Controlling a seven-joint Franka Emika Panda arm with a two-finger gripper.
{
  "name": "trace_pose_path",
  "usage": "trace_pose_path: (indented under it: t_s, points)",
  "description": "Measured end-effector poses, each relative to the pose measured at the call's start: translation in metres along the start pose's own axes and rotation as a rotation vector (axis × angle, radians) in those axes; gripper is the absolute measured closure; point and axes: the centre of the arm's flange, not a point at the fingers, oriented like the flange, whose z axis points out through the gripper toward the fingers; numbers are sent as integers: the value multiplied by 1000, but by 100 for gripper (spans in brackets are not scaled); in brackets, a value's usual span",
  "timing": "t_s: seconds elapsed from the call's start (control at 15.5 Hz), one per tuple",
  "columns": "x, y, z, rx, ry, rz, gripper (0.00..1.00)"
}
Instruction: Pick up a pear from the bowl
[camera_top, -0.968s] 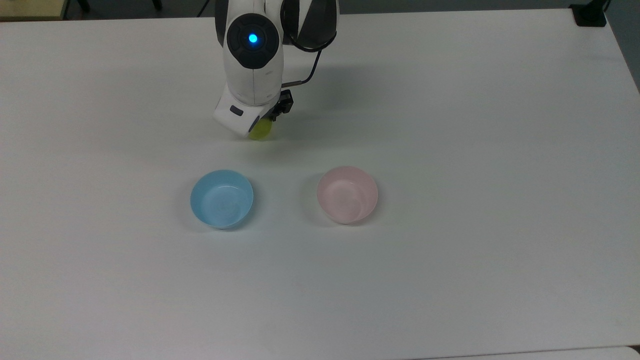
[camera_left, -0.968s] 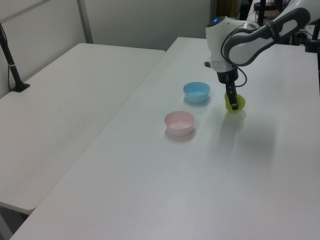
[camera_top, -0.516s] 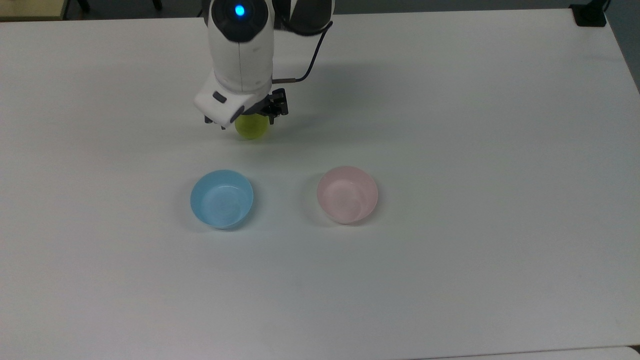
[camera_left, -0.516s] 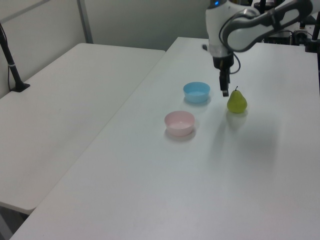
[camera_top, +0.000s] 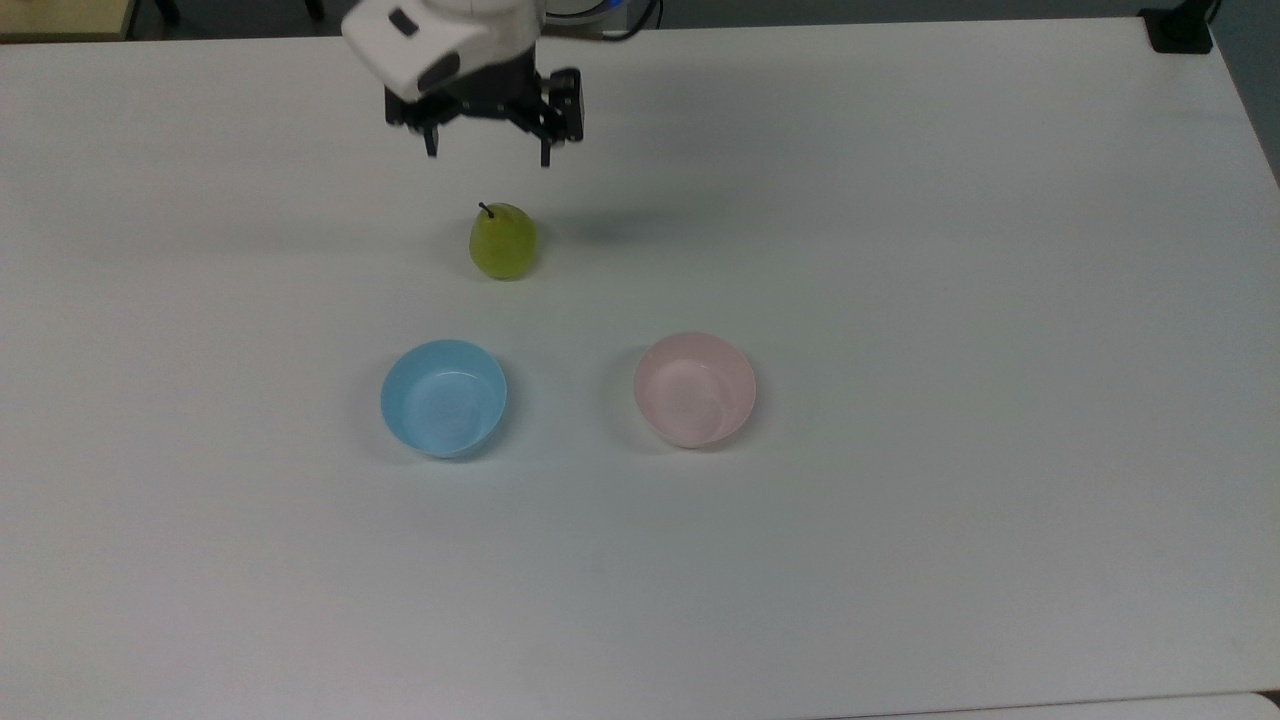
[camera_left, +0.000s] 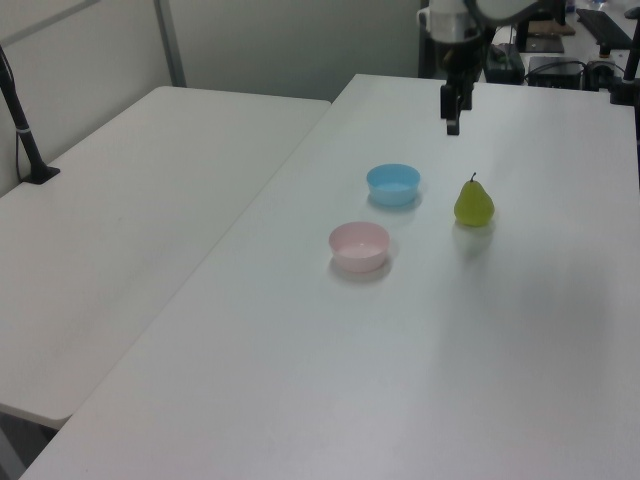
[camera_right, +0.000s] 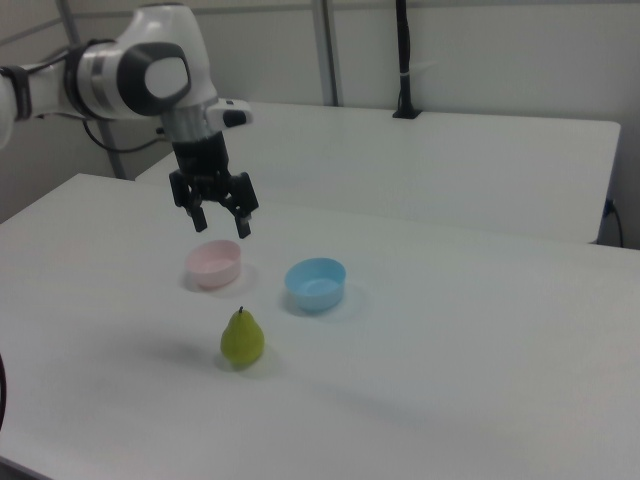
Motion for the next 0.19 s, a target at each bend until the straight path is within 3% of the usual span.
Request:
trace_pose_path:
  t_s: [0.19]
  points:
    - [-8, 5, -13, 4, 9, 30, 0]
